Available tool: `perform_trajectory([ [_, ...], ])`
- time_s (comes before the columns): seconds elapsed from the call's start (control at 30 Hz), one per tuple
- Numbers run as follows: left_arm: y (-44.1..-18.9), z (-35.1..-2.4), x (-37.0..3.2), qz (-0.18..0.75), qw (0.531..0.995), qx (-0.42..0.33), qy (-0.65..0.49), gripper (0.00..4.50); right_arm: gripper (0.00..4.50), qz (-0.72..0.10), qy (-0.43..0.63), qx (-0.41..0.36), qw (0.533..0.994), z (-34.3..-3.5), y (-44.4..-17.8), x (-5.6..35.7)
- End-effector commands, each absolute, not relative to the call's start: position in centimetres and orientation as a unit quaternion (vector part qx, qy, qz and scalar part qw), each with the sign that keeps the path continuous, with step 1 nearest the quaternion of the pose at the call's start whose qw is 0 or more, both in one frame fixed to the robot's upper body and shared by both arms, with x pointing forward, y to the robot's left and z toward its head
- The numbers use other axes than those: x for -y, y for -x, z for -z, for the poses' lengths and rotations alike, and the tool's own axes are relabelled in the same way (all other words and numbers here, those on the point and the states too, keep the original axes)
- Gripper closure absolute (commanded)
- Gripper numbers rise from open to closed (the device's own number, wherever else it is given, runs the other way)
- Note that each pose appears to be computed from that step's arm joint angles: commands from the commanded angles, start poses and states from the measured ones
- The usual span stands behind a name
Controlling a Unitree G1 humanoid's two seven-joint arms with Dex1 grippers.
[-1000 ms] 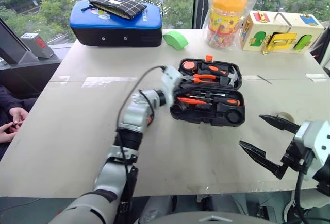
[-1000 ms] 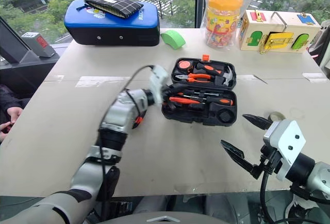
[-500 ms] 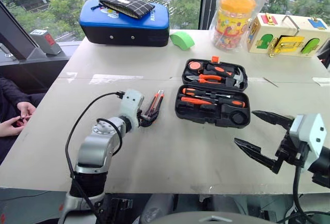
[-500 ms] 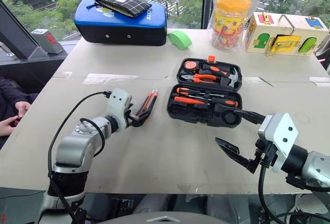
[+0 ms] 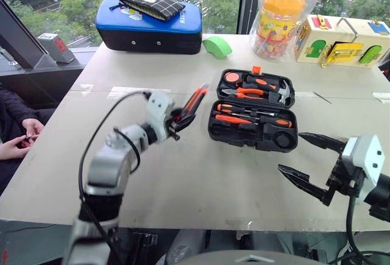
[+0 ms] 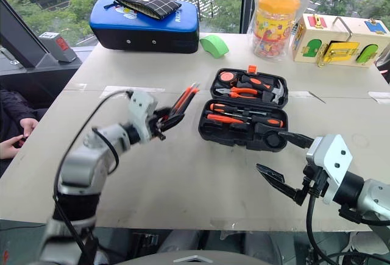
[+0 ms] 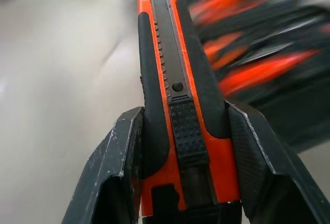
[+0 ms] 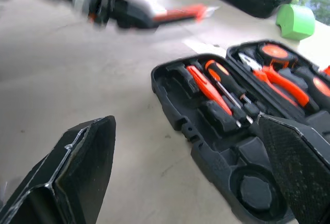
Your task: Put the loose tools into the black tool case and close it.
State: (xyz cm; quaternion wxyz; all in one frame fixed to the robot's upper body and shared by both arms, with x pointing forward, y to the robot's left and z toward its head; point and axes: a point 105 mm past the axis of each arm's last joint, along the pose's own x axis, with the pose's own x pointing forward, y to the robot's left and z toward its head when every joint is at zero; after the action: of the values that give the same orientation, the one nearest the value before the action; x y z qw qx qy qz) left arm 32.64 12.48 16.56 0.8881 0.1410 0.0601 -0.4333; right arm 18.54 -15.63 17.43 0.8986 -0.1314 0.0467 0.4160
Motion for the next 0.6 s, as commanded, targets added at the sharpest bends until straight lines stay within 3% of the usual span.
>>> perform_trajectory([
  [0.03,-30.6,-15.7,-9.4,0.583,0.780,-0.063,-0.218,2.83,0.00,-0.403,0.156,-0.022,0.902,-18.5,-18.2,16.1],
  [0.27,-33.4,-12.5,-5.5,0.651,0.655,-0.053,-0.381,2.83,0.00,-0.393,0.160,-0.025,0.905,-18.5,-18.1,16.6],
  [0.37,-34.8,-11.6,-4.4,0.646,0.646,-0.050,-0.404,2.83,0.00,-0.392,0.160,-0.020,0.906,-18.7,-18.1,16.3],
  [0.6,-35.2,-10.8,-3.6,0.682,0.574,-0.046,-0.451,2.83,0.00,-0.390,0.165,-0.017,0.906,-18.8,-18.3,16.0],
])
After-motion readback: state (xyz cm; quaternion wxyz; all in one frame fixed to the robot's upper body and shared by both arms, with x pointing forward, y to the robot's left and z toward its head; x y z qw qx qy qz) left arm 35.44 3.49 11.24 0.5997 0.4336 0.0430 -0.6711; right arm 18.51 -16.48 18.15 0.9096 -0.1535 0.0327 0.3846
